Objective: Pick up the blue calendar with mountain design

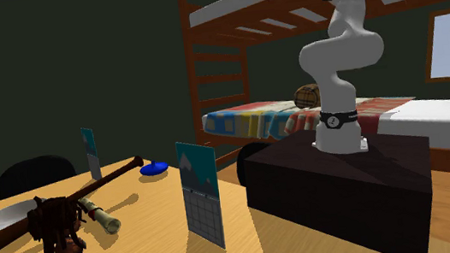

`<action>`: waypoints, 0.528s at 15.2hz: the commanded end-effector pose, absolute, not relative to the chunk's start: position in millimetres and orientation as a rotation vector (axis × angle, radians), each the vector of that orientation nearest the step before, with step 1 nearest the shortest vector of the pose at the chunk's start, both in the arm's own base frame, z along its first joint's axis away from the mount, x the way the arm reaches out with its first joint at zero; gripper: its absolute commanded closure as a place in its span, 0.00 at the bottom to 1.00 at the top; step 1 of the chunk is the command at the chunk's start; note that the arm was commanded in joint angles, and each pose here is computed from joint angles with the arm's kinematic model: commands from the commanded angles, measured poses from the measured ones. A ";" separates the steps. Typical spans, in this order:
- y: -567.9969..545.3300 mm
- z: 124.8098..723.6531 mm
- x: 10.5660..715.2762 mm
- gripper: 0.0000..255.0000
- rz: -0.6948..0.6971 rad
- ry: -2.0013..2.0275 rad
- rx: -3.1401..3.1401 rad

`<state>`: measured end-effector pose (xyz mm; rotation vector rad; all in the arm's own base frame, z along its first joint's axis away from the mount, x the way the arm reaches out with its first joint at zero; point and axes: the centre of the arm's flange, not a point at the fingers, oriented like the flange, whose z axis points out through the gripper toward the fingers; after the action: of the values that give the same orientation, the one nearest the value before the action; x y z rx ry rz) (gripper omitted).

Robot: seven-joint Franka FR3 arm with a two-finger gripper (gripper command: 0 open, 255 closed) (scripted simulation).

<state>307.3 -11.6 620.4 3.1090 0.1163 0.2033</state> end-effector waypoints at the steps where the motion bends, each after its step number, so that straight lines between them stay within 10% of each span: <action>1: -11.6 620.4 307.3 0.00 0.203 0.116 3.109; 8: -53.4 544.7 340.3 0.00 0.102 0.563 3.032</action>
<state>337.0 -47.3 556.9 3.0496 0.4899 0.1160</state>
